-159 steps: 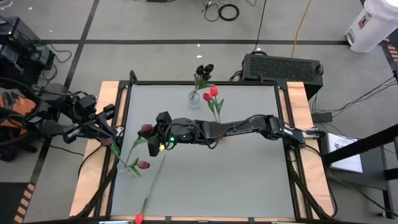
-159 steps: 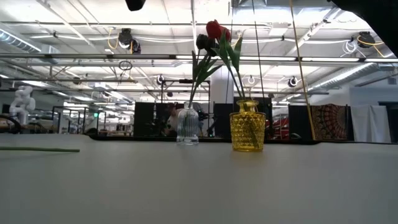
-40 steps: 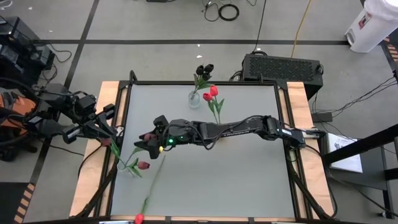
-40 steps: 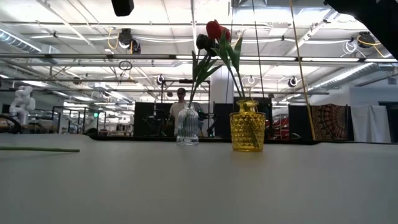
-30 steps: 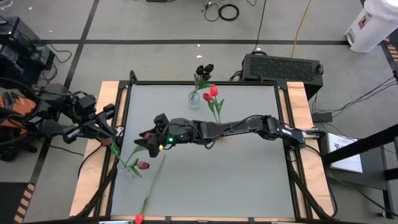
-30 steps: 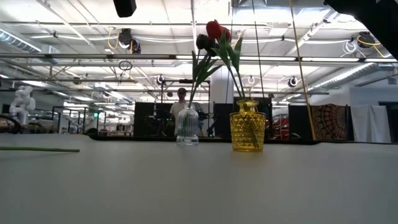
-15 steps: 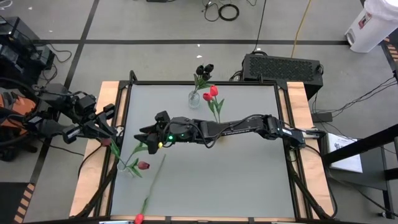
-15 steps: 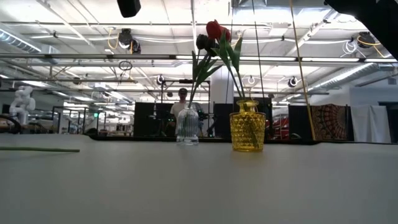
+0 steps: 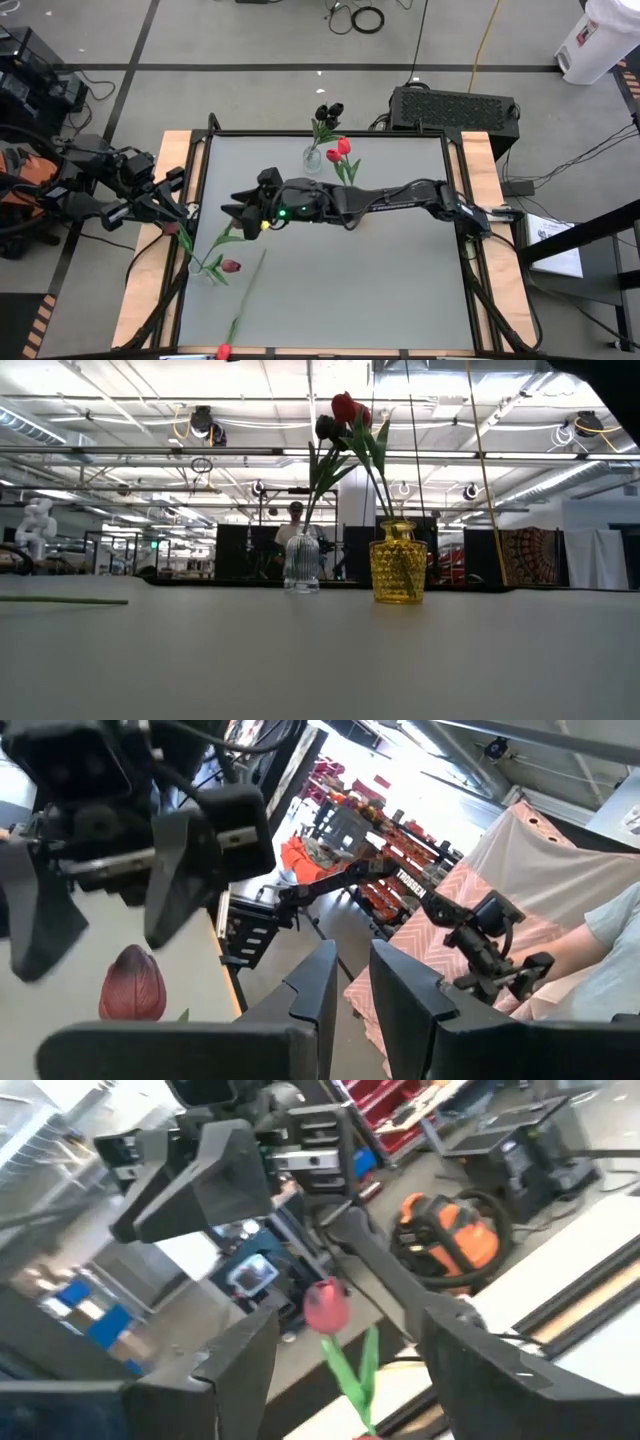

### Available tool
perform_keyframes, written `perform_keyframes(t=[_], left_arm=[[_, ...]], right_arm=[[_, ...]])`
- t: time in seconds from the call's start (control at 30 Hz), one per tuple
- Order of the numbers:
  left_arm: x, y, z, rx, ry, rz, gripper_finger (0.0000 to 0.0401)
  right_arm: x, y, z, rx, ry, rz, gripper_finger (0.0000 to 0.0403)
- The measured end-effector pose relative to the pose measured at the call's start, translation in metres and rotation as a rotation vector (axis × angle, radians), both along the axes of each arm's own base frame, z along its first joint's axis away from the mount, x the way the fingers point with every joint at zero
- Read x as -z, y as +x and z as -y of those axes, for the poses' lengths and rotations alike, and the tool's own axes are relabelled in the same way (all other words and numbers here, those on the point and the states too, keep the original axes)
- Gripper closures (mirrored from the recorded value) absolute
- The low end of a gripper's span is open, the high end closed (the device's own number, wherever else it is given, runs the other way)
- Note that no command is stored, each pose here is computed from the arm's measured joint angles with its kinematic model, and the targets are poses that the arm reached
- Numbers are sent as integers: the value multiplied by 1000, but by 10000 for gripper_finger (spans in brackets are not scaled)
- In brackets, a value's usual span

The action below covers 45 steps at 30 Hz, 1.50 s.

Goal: Sort flowers into vase by color
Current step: Put the red tulip into the bottom transparent bin

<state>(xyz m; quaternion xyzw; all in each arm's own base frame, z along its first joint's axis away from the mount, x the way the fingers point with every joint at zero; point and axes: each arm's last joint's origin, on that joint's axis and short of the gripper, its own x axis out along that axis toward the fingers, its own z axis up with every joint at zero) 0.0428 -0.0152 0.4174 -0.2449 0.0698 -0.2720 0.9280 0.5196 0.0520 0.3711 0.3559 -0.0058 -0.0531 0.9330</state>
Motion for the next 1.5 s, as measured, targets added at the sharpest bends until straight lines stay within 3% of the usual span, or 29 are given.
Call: perform_keyframes(t=[0.3,0.5,0.83,1.13,1.5], left_arm=[[0,0,0,0,0,0,332],[0,0,0,0,-1,-3,332],[0,0,0,0,0,-4,332],[0,0,0,0,0,-5,332],[0,0,0,0,0,-4,332]], right_arm=[[-10,-15,3,68,-27,-105,165],[-24,-33,6,114,15,-175,184],[-38,-66,7,144,72,-331,251],[-39,-73,-1,109,22,-387,392],[-35,-71,-2,95,48,-394,402]])
